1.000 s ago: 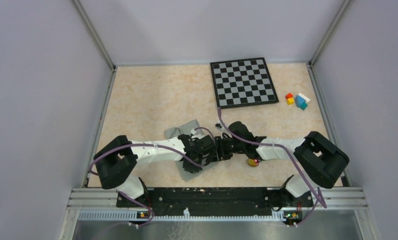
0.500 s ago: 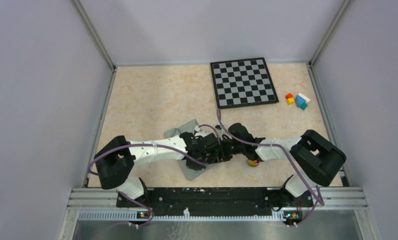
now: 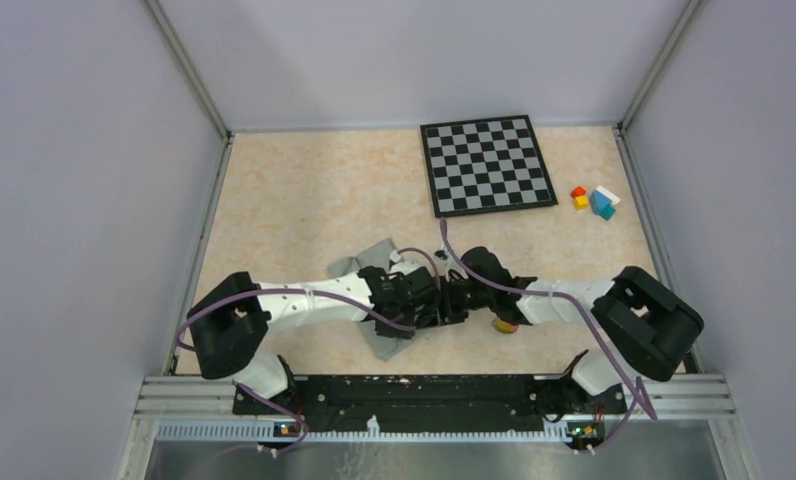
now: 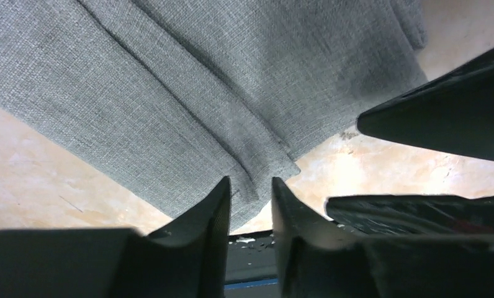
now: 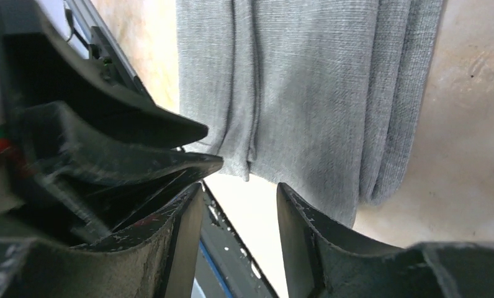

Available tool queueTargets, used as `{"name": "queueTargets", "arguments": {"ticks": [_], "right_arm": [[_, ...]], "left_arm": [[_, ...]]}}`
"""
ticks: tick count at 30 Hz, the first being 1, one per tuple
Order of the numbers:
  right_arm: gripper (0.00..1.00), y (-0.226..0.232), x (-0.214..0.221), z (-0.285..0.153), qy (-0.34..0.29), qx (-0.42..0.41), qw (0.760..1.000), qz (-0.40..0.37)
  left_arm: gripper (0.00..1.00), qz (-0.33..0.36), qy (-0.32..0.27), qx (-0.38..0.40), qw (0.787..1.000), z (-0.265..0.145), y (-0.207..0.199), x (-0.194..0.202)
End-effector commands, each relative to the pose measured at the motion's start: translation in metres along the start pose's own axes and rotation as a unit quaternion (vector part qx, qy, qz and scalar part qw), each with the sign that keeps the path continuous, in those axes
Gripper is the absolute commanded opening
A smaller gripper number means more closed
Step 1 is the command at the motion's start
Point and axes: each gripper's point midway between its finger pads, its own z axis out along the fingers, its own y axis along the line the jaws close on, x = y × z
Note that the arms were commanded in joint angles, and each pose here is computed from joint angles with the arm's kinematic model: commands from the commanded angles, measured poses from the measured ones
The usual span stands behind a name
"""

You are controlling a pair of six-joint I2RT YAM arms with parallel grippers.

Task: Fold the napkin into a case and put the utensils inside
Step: Smooth out the 2/3-rectangle-folded napkin at the center of the board, then move the right arm to the center of the board with the 2/3-rectangle-folded napkin.

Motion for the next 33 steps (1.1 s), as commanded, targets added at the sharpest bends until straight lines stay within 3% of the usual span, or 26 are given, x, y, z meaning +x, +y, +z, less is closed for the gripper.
{"name": "queueTargets", "arguments": {"ticks": [1,4,11,15,20,23,26,28,33], "right_arm": [[0.48,0.005,-0.015,-0.02,-0.031,0.008,0.999,-0.011],[0.49,-0.011,-0.018,-0.026,-0.032,0.027,0.999,-0.007],[0.47,-0.04,-0.022,-0.016,-0.026,0.046,0.999,-0.011],[0.32,-0.041,-0.018,0.0,-0.025,0.037,0.999,0.004],[0.24,-0.006,-0.012,0.023,-0.028,-0.013,0.999,0.025],[0.26,0.014,-0.015,0.02,-0.044,-0.042,0.997,0.043],[0.43,0.007,-0.021,0.008,-0.05,-0.005,0.998,0.034],[0.51,-0.002,-0.023,-0.004,-0.041,0.025,0.998,0.026],[0.59,-0.046,-0.032,-0.049,-0.065,0.09,0.992,0.06]], "left_arm": [[0.42,-0.013,-0.03,0.027,0.999,-0.013,-0.004,-0.008],[0.45,-0.025,-0.039,0.037,0.998,-0.02,0.0,-0.007],[0.35,-0.068,-0.06,0.046,0.995,-0.008,0.025,-0.018],[0.32,-0.078,-0.072,0.045,0.993,0.007,0.041,-0.035],[0.27,-0.069,-0.083,0.005,0.994,0.009,0.058,-0.051],[0.36,-0.066,-0.078,0.032,0.994,-0.007,0.048,-0.05],[0.52,-0.056,-0.065,0.076,0.993,-0.023,0.027,-0.036],[0.65,-0.05,-0.055,0.09,0.993,-0.032,0.013,-0.023],[0.82,-0.084,-0.02,0.079,0.993,-0.033,-0.017,0.0]]}}
